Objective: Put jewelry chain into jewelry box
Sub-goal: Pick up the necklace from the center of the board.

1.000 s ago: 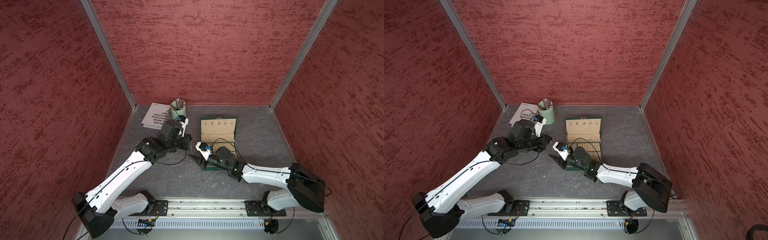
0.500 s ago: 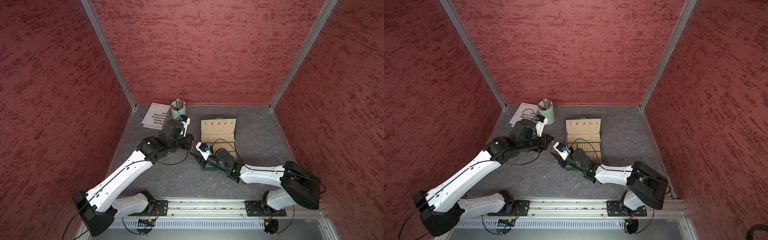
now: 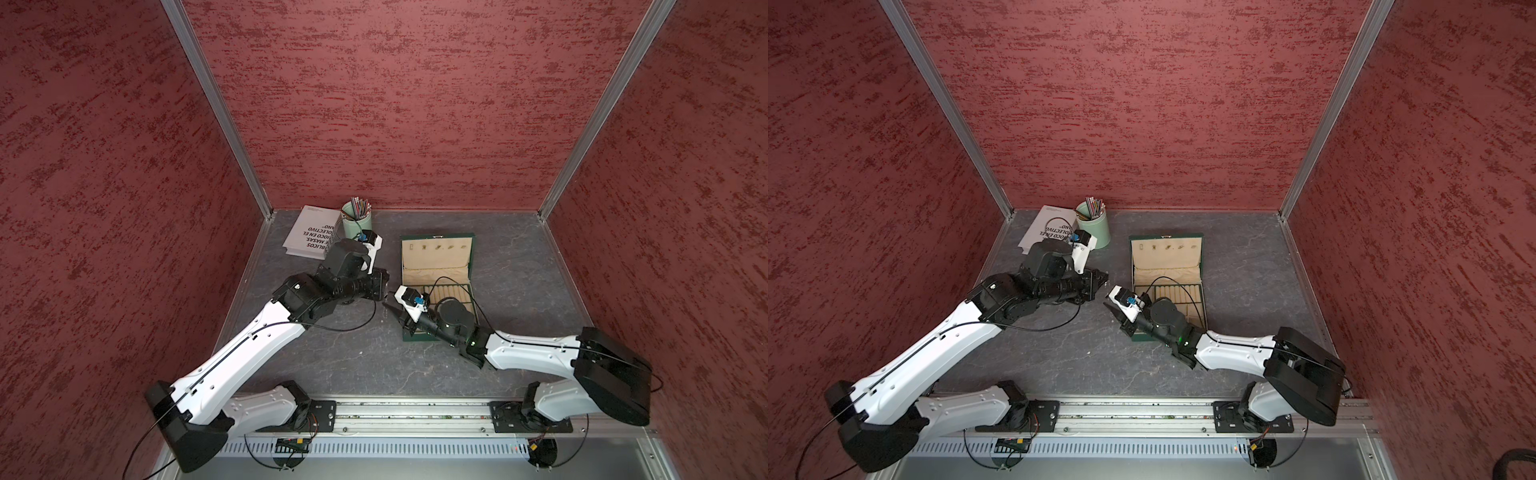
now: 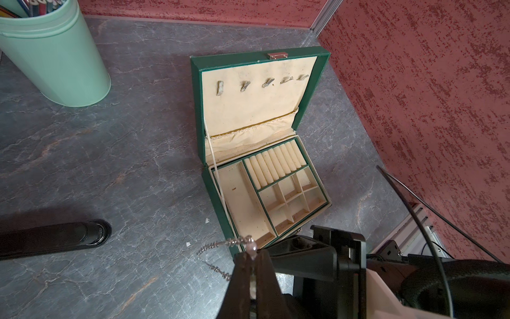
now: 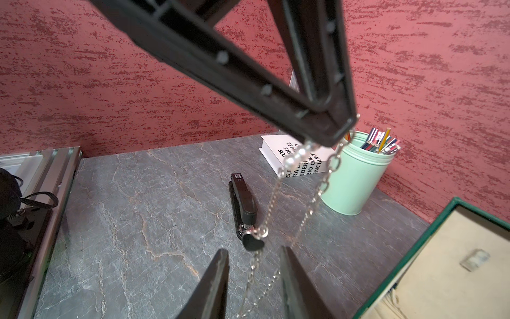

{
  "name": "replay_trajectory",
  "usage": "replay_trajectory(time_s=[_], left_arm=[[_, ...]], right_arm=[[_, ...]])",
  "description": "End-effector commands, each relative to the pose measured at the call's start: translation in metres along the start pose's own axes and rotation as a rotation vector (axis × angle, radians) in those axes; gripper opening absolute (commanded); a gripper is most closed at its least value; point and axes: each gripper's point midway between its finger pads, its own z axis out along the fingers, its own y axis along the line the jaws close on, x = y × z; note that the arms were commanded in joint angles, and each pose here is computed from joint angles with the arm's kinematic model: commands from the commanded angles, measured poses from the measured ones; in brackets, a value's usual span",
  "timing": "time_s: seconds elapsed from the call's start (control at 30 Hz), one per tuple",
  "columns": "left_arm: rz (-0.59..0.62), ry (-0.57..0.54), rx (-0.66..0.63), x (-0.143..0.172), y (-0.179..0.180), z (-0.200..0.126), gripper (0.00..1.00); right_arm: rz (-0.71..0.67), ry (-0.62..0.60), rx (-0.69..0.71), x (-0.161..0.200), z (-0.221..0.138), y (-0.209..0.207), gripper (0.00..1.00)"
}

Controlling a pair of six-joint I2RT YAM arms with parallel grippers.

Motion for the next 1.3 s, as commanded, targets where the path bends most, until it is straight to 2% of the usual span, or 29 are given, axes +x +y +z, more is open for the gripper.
replay_trajectory(time_s=[0.0, 0.4, 1.27], left_arm=[[0.016, -0.024, 0.002, -0.0081, -0.0043, -0.0053, 0.00], [0.018, -0.020, -0.002, -0.0067, -0.0043, -0.0038, 0.00], [0.024, -0.024, 0.004, -0.0068, -0.0070, -0.0069, 0.00]], right_arm=[[-0.011, -0.033, 0.032, -0.0119, -0.0026, -0.0038, 0.30], [-0.016, -0.050, 0.055, -0.0158, -0.0063, -0.0080, 0.29], [-0.017, -0.048, 0.021, -0.0189, -0.0054, -0.0020, 0.11]])
